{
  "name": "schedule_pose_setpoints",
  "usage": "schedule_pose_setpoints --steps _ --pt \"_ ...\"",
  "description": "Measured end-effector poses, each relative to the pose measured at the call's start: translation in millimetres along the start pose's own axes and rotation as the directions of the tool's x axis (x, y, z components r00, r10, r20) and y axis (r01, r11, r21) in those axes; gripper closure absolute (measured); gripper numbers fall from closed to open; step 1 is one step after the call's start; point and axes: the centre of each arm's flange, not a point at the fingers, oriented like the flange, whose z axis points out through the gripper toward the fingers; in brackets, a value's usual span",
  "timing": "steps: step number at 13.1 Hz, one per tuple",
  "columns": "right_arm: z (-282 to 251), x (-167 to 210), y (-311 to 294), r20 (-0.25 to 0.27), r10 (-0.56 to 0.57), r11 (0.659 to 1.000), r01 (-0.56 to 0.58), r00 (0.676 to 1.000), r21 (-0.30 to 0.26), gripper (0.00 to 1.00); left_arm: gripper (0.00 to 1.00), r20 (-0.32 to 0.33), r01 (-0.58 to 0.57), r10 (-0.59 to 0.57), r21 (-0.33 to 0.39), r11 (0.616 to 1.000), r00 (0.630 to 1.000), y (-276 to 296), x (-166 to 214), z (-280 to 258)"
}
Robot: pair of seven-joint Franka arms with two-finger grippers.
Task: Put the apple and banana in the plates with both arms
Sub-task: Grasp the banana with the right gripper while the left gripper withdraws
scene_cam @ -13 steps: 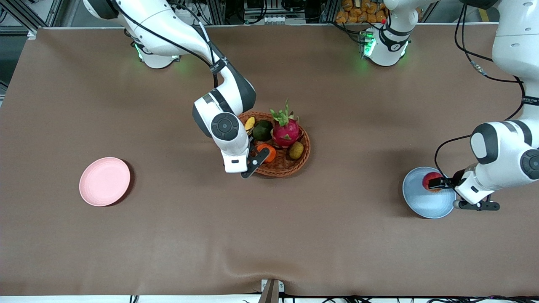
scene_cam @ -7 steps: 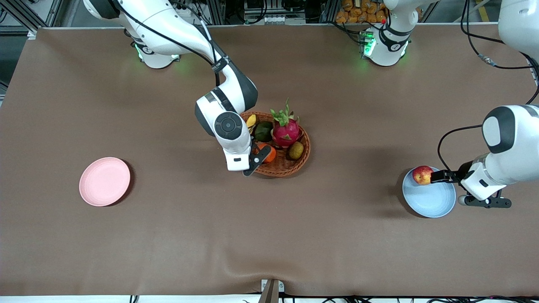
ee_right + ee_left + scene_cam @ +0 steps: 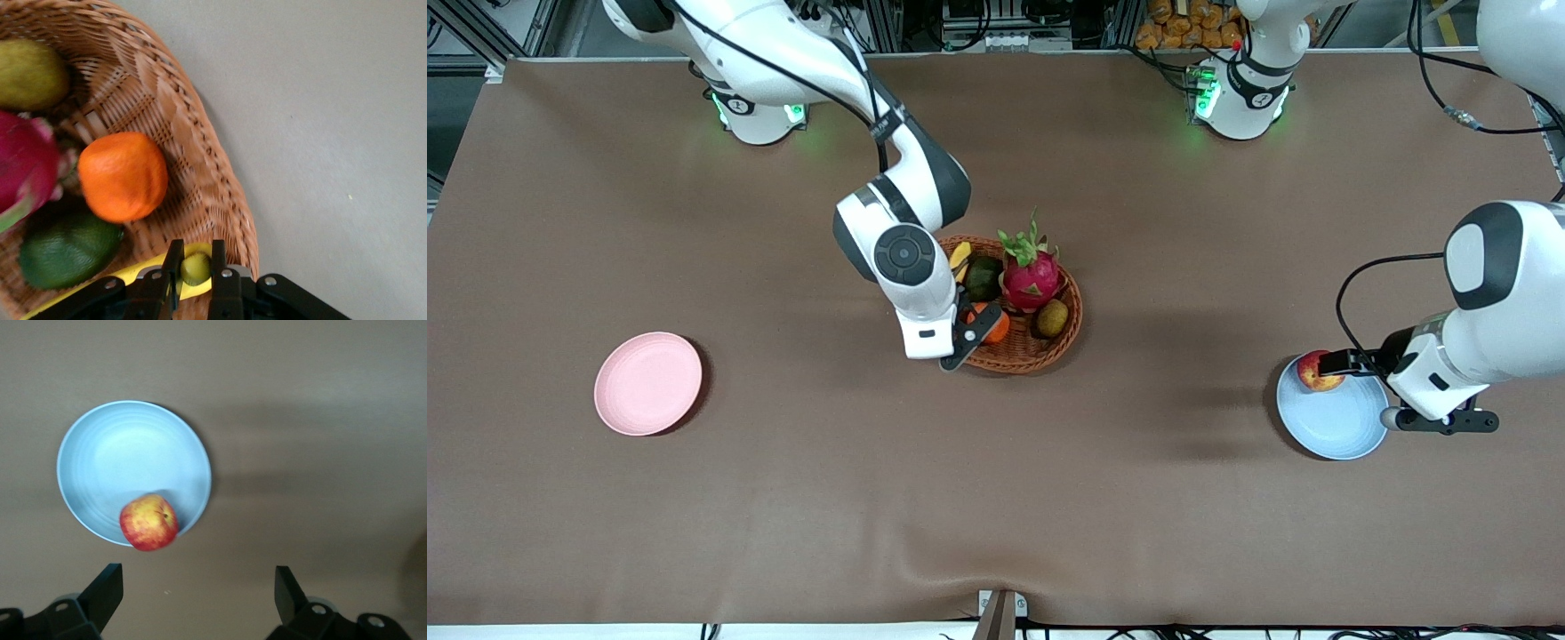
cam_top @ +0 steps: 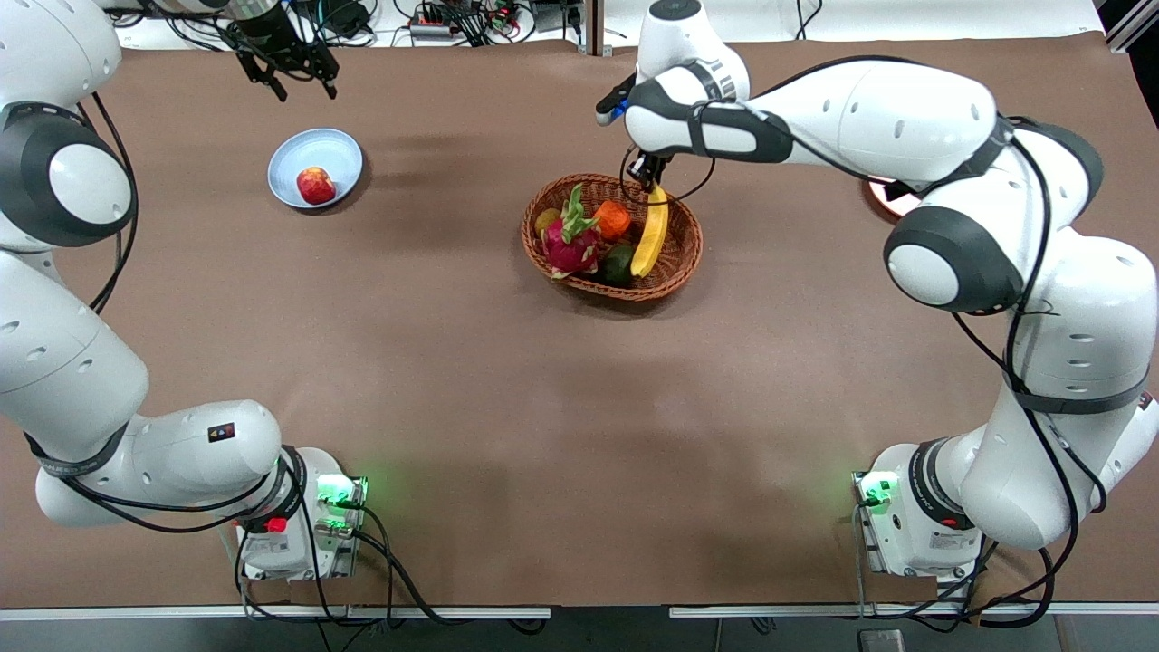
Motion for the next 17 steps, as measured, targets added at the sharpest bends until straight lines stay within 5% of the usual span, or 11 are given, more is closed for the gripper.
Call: schedule_pose_setpoints --steps 5,17 --pt "-49 -11 -1 -0.007 0.041 0.999 -0.041 0.999 -0.002 0.79 0.0 -0.021 0.017 -0.017 -0.008 1.0 1.0 46 -13 -38" --pt "-47 -15 10 0.002 0.059 0.998 -0.059 0.998 -0.004 0.79 0.0 -0.12 0.027 -0.017 0.075 0.997 0.993 60 -84 -163"
